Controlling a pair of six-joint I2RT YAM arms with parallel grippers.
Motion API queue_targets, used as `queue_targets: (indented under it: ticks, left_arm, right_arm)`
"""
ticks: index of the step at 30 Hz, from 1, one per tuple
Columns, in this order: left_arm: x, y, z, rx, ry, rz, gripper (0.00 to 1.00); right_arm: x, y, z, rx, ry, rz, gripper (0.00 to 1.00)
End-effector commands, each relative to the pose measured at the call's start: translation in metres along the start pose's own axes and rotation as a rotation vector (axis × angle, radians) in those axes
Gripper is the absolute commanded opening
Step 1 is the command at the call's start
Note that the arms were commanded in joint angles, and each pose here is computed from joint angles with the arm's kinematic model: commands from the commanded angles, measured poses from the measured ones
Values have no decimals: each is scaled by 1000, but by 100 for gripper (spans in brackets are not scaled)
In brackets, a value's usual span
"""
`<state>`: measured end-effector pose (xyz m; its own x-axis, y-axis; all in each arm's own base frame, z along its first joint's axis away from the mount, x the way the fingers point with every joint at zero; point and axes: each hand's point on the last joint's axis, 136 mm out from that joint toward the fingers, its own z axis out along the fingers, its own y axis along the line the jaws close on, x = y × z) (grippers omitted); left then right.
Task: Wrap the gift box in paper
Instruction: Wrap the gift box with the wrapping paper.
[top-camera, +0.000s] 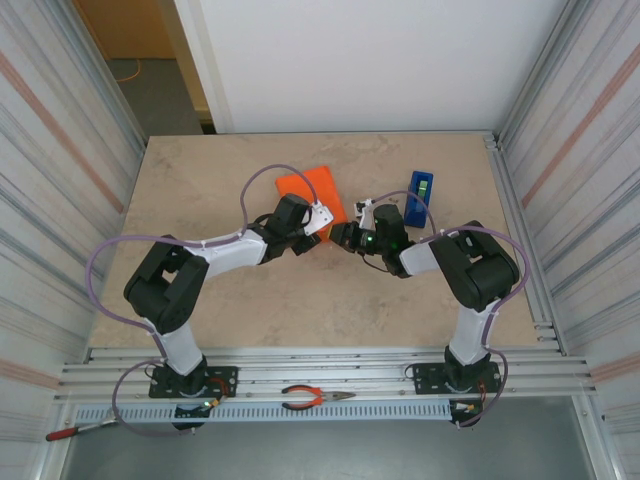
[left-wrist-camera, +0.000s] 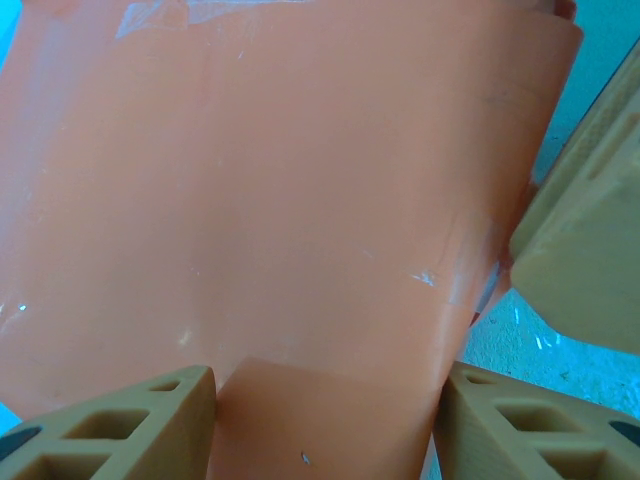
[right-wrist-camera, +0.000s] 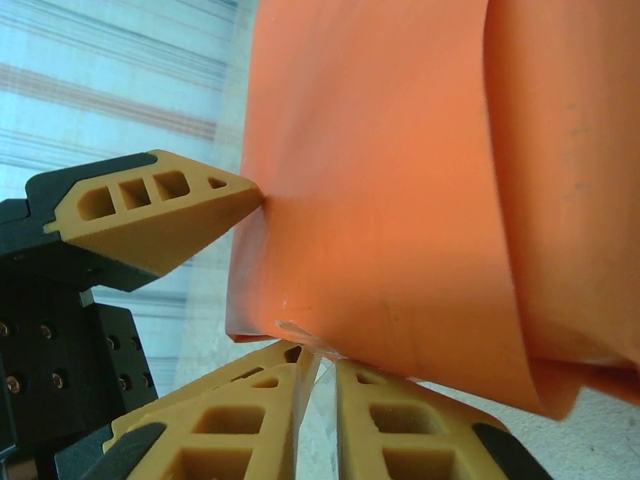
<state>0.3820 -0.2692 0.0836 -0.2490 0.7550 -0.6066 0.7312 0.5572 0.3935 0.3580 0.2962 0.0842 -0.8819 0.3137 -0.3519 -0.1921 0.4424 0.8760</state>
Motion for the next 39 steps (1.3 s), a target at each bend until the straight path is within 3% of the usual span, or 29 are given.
queue_targets:
  ticks: [1,39]
  left_arm:
    - [8,-5,1,37,33,-23,57]
    - [8,-6,1,42,38,-24,55]
  right_arm:
    - [-2,-2,-4,11,-20,11,19]
    - [-14,11,-5,-42,-41,41,33]
